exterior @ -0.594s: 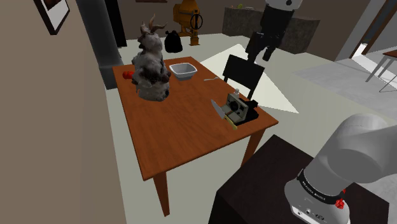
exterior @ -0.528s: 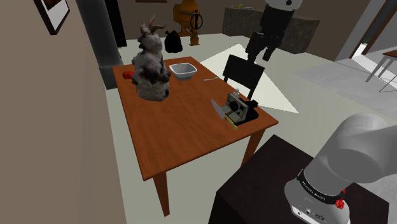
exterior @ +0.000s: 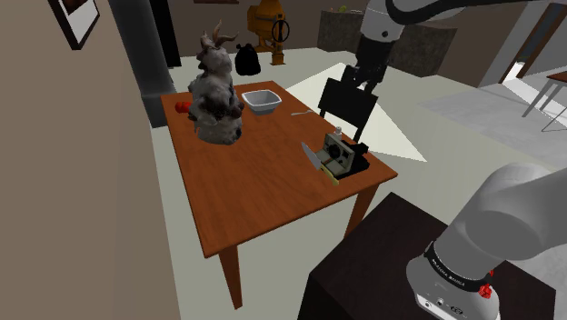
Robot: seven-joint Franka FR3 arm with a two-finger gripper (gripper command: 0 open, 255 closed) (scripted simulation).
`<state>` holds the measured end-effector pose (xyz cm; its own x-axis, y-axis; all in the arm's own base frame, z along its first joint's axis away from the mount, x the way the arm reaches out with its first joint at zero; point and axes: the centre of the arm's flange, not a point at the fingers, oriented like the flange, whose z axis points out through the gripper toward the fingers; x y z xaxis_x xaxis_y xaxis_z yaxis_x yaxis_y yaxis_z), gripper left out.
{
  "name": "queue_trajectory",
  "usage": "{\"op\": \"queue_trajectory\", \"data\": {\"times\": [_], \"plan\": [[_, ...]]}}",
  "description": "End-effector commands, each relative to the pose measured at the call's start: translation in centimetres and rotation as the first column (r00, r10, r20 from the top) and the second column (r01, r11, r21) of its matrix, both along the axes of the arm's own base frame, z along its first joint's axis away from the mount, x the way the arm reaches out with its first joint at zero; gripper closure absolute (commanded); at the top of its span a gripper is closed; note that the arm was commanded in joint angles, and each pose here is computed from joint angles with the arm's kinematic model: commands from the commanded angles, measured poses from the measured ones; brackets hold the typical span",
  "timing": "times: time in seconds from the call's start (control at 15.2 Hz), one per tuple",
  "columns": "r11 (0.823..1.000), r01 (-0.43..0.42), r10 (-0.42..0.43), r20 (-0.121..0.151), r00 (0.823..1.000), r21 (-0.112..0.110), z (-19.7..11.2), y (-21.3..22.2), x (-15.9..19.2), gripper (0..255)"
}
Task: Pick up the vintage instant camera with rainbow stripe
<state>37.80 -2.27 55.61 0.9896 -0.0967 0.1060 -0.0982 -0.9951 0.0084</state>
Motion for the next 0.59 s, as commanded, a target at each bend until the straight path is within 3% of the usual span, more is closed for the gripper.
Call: {"op": "queue_trajectory", "data": {"times": [0.0, 0.53], "plan": [[1.0, 0.009, -0.009, -0.005, 1.0, 0.002, -1.6, -1.7, 1.6, 0], [0.999, 0.047, -0.046, -0.028, 0.999, 0.01, -8.5, -7.7, 7.4, 0]]}}
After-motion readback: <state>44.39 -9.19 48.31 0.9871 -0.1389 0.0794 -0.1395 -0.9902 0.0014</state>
